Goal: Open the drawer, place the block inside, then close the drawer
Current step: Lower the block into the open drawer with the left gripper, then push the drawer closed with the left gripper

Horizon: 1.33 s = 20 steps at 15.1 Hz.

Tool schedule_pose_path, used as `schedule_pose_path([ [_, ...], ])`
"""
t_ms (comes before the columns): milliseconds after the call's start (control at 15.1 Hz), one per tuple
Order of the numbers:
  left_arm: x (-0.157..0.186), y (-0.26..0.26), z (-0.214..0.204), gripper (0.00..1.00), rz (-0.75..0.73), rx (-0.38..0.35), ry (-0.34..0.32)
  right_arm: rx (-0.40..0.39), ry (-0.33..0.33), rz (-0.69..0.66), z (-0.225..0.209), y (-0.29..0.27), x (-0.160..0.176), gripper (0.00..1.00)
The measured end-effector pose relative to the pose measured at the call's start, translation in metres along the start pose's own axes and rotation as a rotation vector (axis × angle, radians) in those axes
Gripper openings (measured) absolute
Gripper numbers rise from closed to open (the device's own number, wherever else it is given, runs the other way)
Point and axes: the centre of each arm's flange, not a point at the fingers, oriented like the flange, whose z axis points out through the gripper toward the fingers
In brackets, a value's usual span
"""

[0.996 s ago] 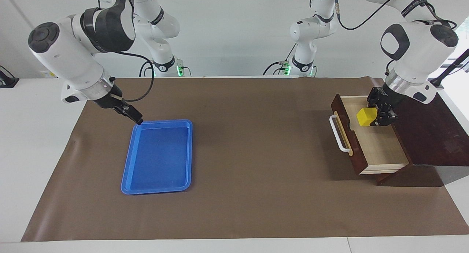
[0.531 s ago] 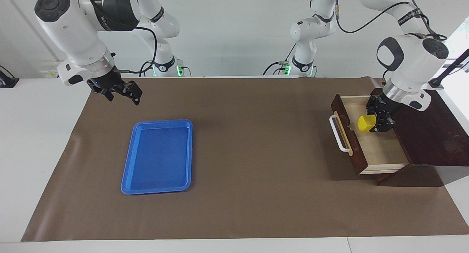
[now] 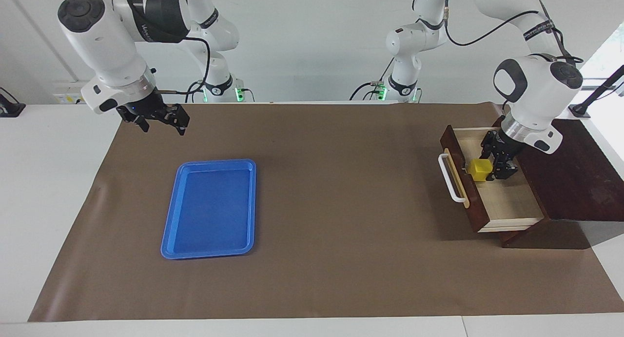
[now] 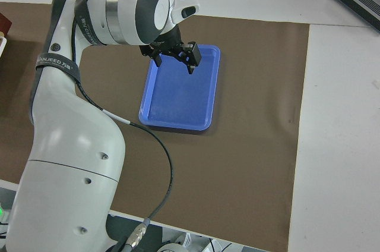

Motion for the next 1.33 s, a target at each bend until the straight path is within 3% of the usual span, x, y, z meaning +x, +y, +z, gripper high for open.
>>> schedule_pose_path([
  [133,-0.002,0.005,-0.015,1.0,0.003,0.006,-0.002,-0.004,0.013,-0.012,-0.001,0.0,0.001,1.0],
  [266,-0.019,0.013,-0.041,1.0,-0.009,0.019,-0.009,-0.001,0.045,-0.012,-0.004,0.0,0.005,1.0],
  [399,-0.063,0.021,-0.054,1.0,-0.012,0.022,-0.013,0.001,0.064,-0.01,-0.005,0.001,0.007,1.0],
  [531,-0.109,0.022,-0.048,1.0,0.001,0.033,-0.017,0.002,0.066,-0.009,-0.006,0.002,0.007,1.0],
  [664,-0.127,0.019,-0.034,1.0,0.01,0.057,-0.019,0.002,0.066,-0.009,-0.006,0.002,0.007,1.0],
  [930,-0.109,0.012,-0.005,1.0,-0.019,0.058,-0.015,0.002,0.065,-0.009,-0.005,0.002,0.007,1.0],
  [1328,-0.071,0.012,-0.007,1.0,-0.031,0.045,0.039,0.0,0.052,-0.017,-0.004,0.004,0.006,1.0],
])
